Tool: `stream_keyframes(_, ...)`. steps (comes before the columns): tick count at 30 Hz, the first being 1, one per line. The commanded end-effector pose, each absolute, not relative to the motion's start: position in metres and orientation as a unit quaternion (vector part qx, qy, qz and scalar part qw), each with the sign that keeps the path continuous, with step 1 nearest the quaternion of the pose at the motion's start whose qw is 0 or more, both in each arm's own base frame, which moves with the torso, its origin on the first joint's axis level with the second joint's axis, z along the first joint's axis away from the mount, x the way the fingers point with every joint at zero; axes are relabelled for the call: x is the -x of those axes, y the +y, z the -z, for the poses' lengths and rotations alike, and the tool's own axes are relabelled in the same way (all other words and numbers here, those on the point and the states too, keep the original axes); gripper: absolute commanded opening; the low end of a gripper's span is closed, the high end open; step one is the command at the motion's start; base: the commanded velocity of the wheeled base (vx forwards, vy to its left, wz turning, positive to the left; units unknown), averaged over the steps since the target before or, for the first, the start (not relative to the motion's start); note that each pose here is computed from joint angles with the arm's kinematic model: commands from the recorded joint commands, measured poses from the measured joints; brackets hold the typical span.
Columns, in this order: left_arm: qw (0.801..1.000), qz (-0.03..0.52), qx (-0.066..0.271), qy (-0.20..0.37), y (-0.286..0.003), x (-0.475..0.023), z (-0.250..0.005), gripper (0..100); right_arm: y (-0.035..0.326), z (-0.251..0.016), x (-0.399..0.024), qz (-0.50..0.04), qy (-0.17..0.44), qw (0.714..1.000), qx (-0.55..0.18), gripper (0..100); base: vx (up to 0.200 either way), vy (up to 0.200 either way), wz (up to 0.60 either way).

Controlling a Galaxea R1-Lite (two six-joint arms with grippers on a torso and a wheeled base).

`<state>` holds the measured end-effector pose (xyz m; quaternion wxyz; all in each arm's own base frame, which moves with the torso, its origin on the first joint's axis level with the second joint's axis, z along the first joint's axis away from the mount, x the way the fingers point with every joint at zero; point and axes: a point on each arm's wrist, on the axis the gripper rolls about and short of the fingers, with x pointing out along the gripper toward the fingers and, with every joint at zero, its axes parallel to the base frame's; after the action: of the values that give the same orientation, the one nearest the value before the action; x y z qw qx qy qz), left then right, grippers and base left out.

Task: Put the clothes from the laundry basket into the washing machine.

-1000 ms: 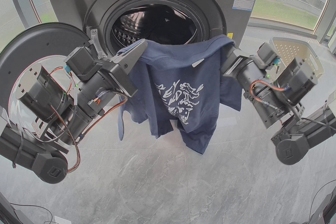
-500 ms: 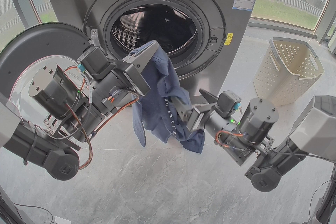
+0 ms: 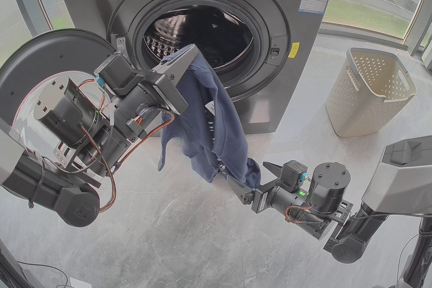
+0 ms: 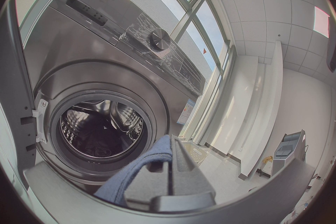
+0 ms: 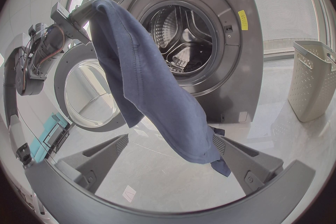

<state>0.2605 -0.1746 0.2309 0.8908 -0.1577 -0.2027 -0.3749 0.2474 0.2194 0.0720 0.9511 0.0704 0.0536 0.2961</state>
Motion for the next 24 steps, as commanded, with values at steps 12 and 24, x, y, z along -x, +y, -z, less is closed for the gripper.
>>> stream_keyframes(12, 0.89, 0.373, 0.158, -0.209, -0.173, -0.261, -0.233, 0, 0.192, -0.08, -0.26, -0.262, 0.045, 0.961, -0.073, 100, 0.0, 0.0, 0.0)
stream_keyframes(24, 0.888, 0.377, 0.158, -0.211, -0.173, -0.257, -0.235, 0, 0.222, -0.05, -0.329, -0.268, 0.01, 0.961, -0.068, 100, 0.0, 0.0, 0.0)
